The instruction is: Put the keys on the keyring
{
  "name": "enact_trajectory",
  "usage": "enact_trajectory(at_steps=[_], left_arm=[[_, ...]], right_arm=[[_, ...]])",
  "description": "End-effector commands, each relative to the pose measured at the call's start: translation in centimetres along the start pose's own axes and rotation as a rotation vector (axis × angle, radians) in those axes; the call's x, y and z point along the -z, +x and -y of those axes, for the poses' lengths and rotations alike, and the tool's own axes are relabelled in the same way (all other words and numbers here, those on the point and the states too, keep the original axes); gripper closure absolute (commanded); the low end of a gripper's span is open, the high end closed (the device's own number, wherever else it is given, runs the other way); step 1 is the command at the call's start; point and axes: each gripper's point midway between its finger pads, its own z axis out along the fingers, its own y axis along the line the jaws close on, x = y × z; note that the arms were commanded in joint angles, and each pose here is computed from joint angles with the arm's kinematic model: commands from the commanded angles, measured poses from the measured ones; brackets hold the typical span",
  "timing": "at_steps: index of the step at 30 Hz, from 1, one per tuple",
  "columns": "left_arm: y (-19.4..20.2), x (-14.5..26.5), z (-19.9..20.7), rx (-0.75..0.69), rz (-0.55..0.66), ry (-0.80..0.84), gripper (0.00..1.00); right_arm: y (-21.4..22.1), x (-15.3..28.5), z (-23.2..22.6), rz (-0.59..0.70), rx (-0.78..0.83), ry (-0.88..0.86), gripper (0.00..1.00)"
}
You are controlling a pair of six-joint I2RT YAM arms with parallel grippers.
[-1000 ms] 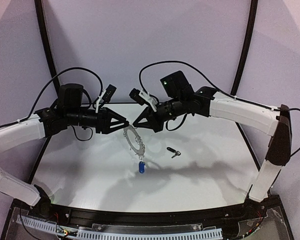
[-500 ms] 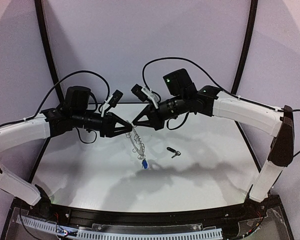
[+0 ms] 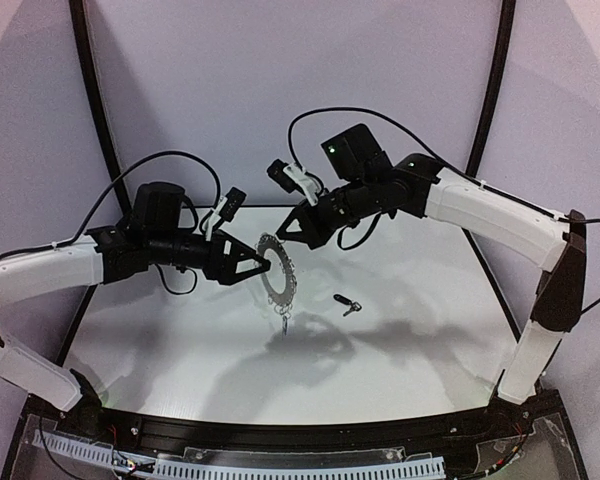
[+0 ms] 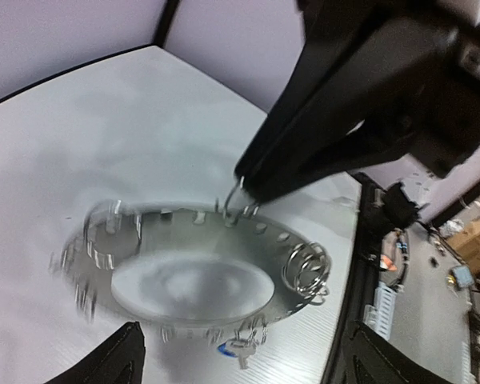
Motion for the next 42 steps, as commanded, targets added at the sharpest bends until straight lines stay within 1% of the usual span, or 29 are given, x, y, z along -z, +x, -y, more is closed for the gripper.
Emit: enact_trajectory(at_steps=[1, 5, 7, 10, 11, 13, 14, 15, 16, 17, 21, 24, 25, 26, 27, 28, 31, 33, 35, 36, 38, 39, 41, 42], left_arm=[[-0.5, -0.4, -1.6, -0.015, 0.053, -0.152, 0.13], [-0.7, -1.2, -1.5, -0.062, 0.081, -0.182, 0.12], [-0.9, -1.6, -0.9, -0.087, 0.098, -0.168, 0.14], [-0.5, -2.1, -0.7, -0.107, 0.084, -0.146, 0.20], [-0.5, -2.2, -0.7, -0.110, 0.084, -0.140, 0.22], [-0.1, -2.7, -0.8, -0.084, 0.077, -0.126, 0.23], [0.0, -2.9, -0.6, -0.068, 0.081, -0.110, 0.22], [0.6, -3.2, -0.8, -0.037, 0.076, -0.102, 0.19], [0.5, -3.4, -0.5, -0.021, 0.093, -0.080, 0.19], [1.4, -3.6, -0.7, -0.007, 0.082, -0.071, 0.18], [1.7, -3.8, -0.4, 0.032, 0.120, -0.035, 0.17], [2.9, -3.1, -1.8, 0.054, 0.123, -0.110, 0.12], [2.8, -2.7, -1.8, 0.041, 0.133, -0.125, 0.11], [3.5, -2.4, -2.5, 0.042, 0.128, -0.158, 0.08], [3.1, -2.1, -2.7, 0.034, 0.141, -0.169, 0.07], [3.7, -1.1, -3.6, 0.037, 0.139, -0.203, 0.05], [4.7, 0.1, -4.8, 0.055, 0.139, -0.216, 0.04], [5.0, 0.4, -4.8, 0.049, 0.140, -0.186, 0.06], [5.0, 0.2, -4.1, 0.021, 0.133, -0.135, 0.12], [5.0, 0.0, -3.6, 0.009, 0.127, -0.103, 0.18], [4.8, -0.2, -3.0, 0.006, 0.122, -0.065, 0.25], [4.6, -0.4, -3.0, 0.010, 0.126, -0.057, 0.34], [3.9, -0.7, -2.8, 0.011, 0.152, -0.037, 0.43], [3.7, -0.8, -2.8, 0.011, 0.160, -0.031, 0.44]], right_arm=[[0.7, -0.2, 2.2, -0.071, -0.182, 0.146, 1.00], [0.9, -0.3, 2.3, -0.092, -0.277, 0.157, 1.00], [0.9, -0.1, 2.4, -0.089, -0.297, 0.169, 1.00], [0.5, 0.1, 1.6, -0.069, -0.279, 0.119, 1.00], [0.2, 0.3, 1.1, -0.052, -0.263, 0.094, 1.00], [0.1, 0.5, 1.2, -0.041, -0.258, 0.100, 1.00], [0.3, 0.6, 1.4, -0.046, -0.258, 0.117, 1.00], [0.3, 0.8, 1.5, -0.046, -0.260, 0.125, 1.00], [0.4, 0.8, 1.5, -0.047, -0.260, 0.124, 1.00], [0.5, 0.9, 1.4, -0.047, -0.258, 0.118, 1.00], [0.6, 1.1, 0.1, -0.054, -0.229, 0.050, 1.00], [0.7, 1.6, -0.9, -0.053, -0.152, -0.004, 1.00], [0.7, 1.8, -1.2, -0.050, -0.123, -0.015, 1.00], [0.9, 1.9, -1.6, -0.051, -0.098, -0.034, 1.00], [0.9, 2.1, -1.8, -0.047, -0.082, -0.048, 1.00], [0.7, 2.8, -2.7, -0.033, -0.043, -0.087, 1.00], [0.7, 3.7, -3.5, -0.022, -0.003, -0.123, 1.00], [0.7, 4.2, -4.2, -0.020, 0.037, -0.156, 1.00], [0.8, 4.5, -5.0, -0.017, 0.060, -0.196, 1.00], [0.8, 4.7, -5.3, -0.015, 0.070, -0.216, 1.00], [0.8, 4.9, -5.4, -0.016, 0.074, -0.217, 1.00], [0.9, 4.9, -5.3, -0.018, 0.075, -0.210, 1.00], [0.8, 5.1, -5.4, -0.016, 0.080, -0.212, 1.00], [0.8, 5.1, -5.4, -0.013, 0.079, -0.213, 1.00]])
